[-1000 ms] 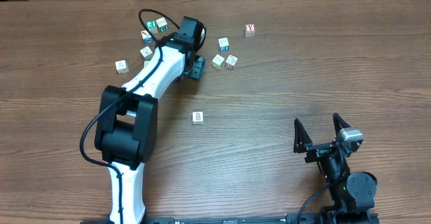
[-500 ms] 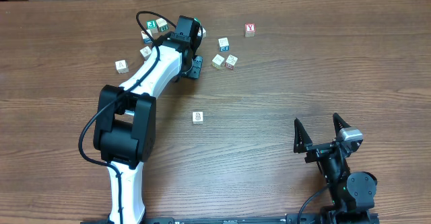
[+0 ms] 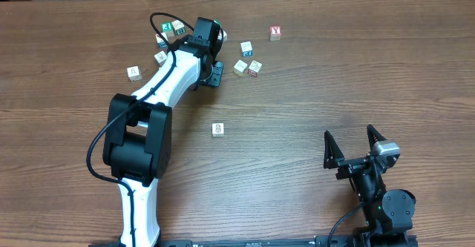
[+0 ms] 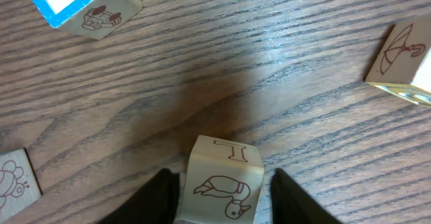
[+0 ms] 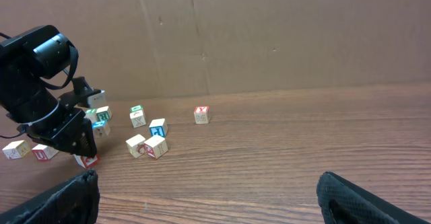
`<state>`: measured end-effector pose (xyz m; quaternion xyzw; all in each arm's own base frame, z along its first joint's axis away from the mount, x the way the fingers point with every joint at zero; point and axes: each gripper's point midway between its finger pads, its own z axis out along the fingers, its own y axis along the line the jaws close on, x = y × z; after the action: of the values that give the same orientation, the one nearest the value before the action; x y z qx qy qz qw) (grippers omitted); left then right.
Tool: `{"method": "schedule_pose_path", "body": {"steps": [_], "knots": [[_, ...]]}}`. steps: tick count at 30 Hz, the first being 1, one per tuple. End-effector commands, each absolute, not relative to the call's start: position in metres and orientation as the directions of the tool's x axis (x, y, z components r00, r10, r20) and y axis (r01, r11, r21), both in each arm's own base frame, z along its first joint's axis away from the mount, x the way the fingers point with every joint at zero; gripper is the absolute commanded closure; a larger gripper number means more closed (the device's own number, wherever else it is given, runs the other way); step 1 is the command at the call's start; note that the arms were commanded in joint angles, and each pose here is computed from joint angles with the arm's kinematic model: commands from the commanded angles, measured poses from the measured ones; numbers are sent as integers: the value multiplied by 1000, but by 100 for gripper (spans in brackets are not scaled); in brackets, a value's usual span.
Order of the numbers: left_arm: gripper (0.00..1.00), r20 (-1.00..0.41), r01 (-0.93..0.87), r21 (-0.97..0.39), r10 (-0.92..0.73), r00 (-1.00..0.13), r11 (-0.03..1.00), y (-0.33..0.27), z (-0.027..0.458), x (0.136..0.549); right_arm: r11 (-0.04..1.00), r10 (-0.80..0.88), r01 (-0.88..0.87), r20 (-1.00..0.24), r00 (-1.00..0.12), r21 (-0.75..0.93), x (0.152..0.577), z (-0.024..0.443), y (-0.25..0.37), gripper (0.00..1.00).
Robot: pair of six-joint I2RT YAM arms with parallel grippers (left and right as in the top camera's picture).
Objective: Form a horizontal line
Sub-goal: 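Move the left gripper to the cluster and grasp the block with I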
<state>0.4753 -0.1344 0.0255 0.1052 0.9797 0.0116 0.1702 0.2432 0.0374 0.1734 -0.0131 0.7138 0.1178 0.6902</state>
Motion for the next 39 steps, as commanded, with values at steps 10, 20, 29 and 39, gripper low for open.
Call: {"method": "schedule_pose_path", "body": {"steps": [10,20,29,39], "knots": [[54,-299,186,46,191,-935,981,-131,5,470,976,144,-162,-989,-41,148,244,171,33,0],[58,-316,185,44,190,-930,982,-133,-1,476,976,144,-162,-989,-41,148,244,171,33,0],[52,-352,177,37,179,-919,983,-137,12,487,976,144,-162,-989,-41,148,244,171,33,0],[60,-348,174,35,175,-921,984,-138,24,490,976,144,-162,-989,-41,148,244,171,33,0]]}}
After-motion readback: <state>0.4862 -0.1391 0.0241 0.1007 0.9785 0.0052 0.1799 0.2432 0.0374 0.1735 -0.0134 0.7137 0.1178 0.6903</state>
